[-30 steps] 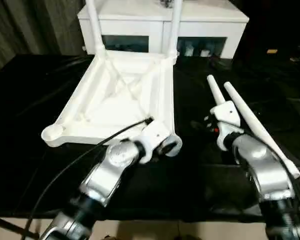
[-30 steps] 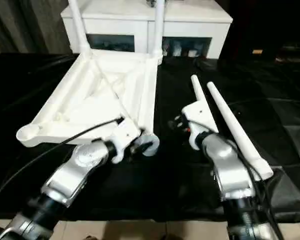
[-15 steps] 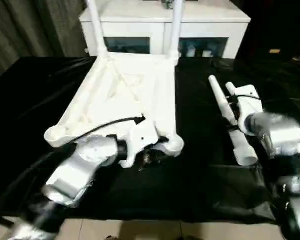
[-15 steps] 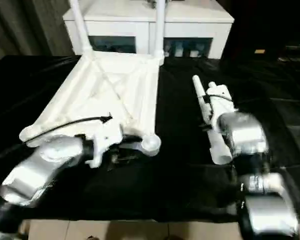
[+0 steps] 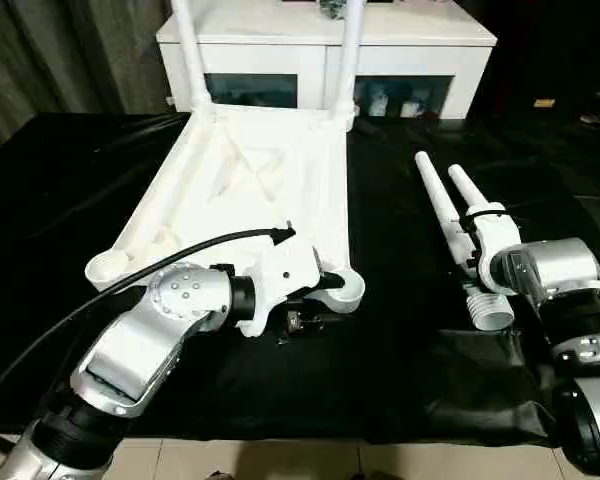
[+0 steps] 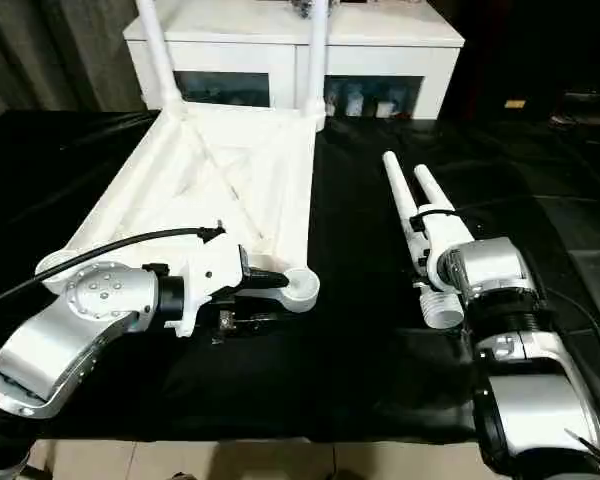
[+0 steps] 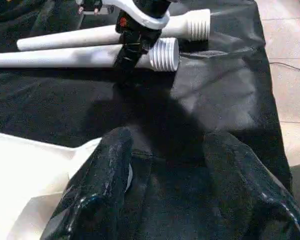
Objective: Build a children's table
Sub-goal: Pick table leg
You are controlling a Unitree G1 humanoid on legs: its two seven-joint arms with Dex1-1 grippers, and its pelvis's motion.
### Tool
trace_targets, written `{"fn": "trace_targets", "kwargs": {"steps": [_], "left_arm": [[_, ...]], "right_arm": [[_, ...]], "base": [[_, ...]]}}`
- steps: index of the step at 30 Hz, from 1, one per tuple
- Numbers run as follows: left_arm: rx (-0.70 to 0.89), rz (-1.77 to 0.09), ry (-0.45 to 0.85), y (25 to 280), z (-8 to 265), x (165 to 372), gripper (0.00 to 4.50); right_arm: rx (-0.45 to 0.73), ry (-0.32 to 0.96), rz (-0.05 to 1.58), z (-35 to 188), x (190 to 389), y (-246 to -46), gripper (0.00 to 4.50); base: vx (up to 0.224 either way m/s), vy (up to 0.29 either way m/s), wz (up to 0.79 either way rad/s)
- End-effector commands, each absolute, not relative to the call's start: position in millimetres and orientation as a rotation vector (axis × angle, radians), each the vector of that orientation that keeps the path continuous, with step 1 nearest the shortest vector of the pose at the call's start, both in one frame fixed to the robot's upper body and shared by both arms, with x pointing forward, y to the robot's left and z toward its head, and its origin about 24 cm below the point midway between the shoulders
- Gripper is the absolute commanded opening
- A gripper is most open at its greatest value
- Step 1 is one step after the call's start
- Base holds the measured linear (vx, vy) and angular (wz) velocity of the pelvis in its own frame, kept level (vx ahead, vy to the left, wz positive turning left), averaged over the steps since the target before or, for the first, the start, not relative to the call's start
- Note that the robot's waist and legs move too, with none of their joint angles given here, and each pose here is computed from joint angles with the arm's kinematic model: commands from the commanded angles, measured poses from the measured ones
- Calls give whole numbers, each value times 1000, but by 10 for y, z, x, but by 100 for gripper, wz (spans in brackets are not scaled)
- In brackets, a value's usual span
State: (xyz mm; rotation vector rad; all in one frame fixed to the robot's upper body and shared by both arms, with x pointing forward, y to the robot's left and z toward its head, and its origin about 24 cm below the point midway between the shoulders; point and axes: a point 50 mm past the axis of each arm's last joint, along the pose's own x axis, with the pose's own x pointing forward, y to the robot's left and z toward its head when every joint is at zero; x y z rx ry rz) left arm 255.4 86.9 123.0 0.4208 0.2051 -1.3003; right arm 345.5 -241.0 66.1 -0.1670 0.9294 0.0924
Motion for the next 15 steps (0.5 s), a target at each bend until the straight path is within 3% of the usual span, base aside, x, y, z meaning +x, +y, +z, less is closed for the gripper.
{"fn": "trace_targets", "kwargs": {"steps": [1,15], "left_arm": [[431,-1304,183,880,1314,2558,262],[450,-1270,165,898,1347,2599,262]], "right_arm": [[-136,949,85,646,3450,-2427,325],[-42,918,32,691,3461,-2509,201]], "base": [[0,0,0],[0,0,0]]}}
